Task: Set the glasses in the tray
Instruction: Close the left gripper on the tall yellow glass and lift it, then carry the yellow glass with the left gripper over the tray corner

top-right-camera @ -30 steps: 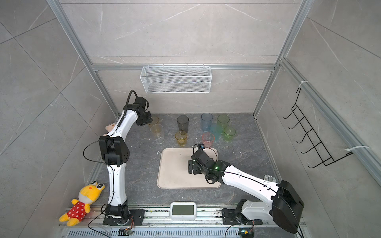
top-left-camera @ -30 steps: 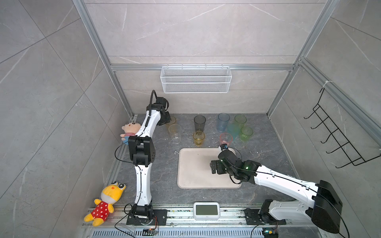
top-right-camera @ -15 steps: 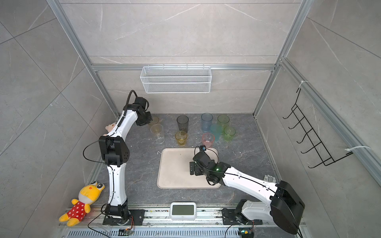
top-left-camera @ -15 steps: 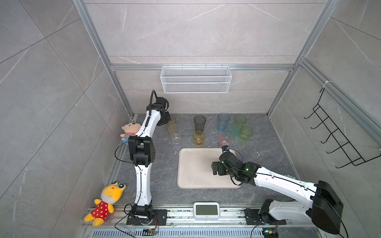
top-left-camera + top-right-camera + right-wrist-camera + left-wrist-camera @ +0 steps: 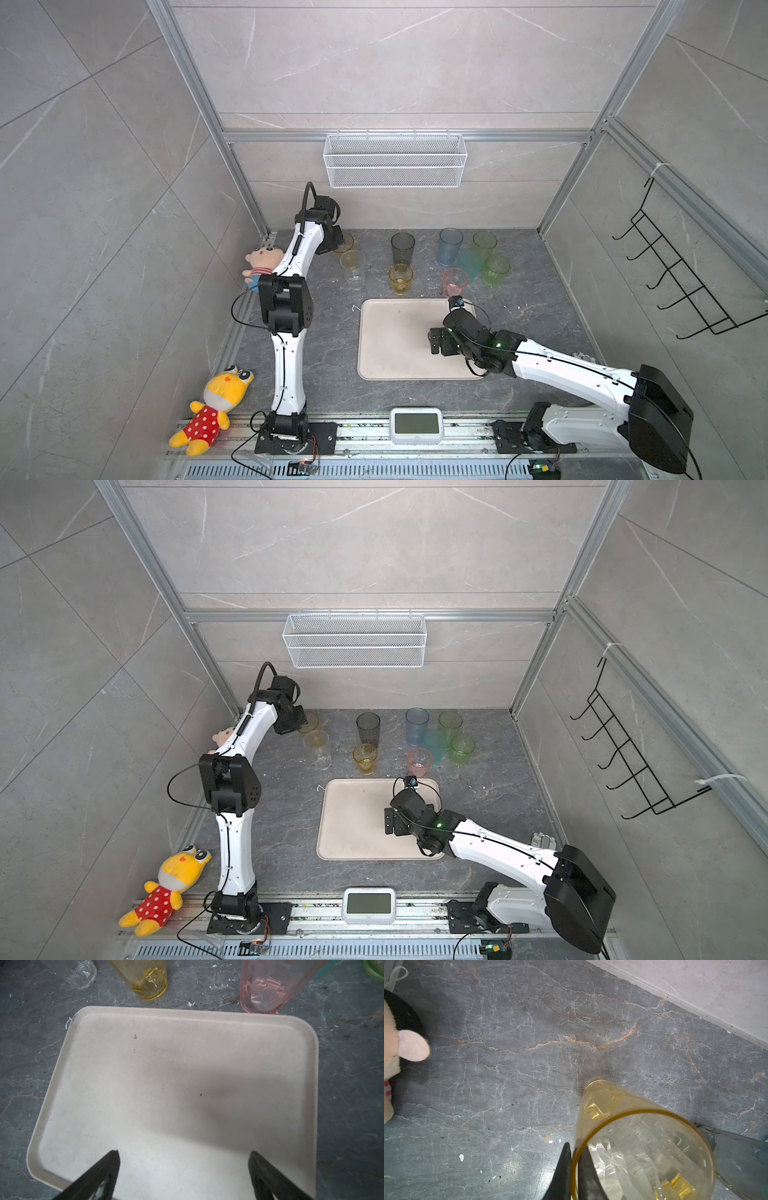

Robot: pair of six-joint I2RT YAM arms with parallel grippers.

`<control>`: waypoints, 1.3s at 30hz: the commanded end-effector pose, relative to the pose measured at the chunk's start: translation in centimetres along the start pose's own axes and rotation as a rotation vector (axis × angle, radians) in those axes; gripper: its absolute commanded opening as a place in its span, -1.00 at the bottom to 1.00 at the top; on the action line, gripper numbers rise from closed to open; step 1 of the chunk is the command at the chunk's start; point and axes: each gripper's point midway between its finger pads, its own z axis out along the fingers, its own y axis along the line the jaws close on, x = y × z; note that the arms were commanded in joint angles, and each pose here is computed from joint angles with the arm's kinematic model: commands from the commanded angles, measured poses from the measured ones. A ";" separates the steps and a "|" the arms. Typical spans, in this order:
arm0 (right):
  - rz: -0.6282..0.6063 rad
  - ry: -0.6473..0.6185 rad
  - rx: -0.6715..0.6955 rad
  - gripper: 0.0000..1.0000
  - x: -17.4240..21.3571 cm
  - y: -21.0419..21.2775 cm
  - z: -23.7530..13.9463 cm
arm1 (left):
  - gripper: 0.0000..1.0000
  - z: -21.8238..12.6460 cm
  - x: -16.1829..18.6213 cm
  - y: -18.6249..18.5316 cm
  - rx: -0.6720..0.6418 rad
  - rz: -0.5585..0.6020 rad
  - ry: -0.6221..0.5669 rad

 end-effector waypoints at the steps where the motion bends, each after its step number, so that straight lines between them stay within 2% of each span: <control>1: 0.021 -0.019 0.005 0.96 0.0 -0.4 0.0 | -0.92 -0.9 -0.5 0.3 0.004 0.004 -0.013; 10: 0.018 -0.009 0.005 0.96 0.1 -0.2 0.3 | -1.00 -3.2 -1.1 0.5 0.008 0.011 -0.042; 19: 0.016 -0.007 0.001 0.96 0.1 -0.1 0.3 | -1.00 -9.3 -1.1 2.2 -0.043 0.026 -0.088; 25: 0.013 -0.002 -0.002 0.96 0.1 0.0 0.4 | -1.00 -13.7 0.3 4.3 -0.107 0.024 -0.083; 32: 0.012 -0.003 -0.006 0.96 0.2 0.0 0.3 | -1.00 -18.1 2.8 5.5 -0.104 0.029 -0.057; 39: 0.012 -0.004 -0.008 0.96 0.1 0.0 0.3 | -1.00 -21.4 6.4 5.3 -0.086 0.105 0.009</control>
